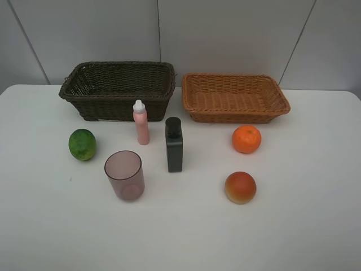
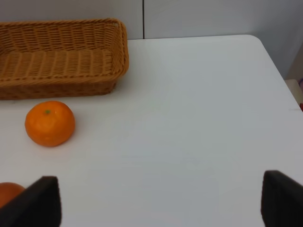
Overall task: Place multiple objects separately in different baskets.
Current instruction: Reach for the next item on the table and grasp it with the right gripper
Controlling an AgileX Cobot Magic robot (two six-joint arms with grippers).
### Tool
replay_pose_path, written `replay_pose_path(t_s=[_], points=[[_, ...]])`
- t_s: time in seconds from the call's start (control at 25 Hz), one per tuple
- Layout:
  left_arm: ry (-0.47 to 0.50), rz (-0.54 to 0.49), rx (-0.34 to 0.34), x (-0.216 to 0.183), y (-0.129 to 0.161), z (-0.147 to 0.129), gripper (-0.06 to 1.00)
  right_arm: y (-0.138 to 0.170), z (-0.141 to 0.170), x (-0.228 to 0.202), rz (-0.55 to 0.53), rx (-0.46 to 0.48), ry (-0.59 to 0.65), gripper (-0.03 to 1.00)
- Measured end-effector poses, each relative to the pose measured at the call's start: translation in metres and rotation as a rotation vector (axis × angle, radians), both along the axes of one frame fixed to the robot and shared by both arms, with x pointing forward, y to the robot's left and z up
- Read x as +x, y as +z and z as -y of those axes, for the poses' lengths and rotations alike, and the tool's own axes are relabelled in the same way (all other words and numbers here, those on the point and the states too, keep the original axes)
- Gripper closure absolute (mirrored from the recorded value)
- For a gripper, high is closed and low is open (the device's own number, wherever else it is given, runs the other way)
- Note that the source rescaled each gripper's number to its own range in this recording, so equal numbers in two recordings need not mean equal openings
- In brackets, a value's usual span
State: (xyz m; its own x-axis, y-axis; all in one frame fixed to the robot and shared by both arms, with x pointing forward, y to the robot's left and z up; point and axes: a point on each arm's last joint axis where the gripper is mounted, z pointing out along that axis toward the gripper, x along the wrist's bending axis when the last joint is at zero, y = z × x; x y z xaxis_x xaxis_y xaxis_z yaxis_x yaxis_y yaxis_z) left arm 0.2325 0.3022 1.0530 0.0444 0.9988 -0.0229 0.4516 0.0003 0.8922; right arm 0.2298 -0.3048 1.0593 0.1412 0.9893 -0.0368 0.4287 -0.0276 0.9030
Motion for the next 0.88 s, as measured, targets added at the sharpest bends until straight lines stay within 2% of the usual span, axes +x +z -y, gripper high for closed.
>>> replay_pose_path(t_s=[0.88], points=[[0.002, 0.0, 0.0, 0.0, 0.0, 0.0, -0.01, 0.0, 0.0, 0.0, 0.0, 0.0, -0.003, 0.12]])
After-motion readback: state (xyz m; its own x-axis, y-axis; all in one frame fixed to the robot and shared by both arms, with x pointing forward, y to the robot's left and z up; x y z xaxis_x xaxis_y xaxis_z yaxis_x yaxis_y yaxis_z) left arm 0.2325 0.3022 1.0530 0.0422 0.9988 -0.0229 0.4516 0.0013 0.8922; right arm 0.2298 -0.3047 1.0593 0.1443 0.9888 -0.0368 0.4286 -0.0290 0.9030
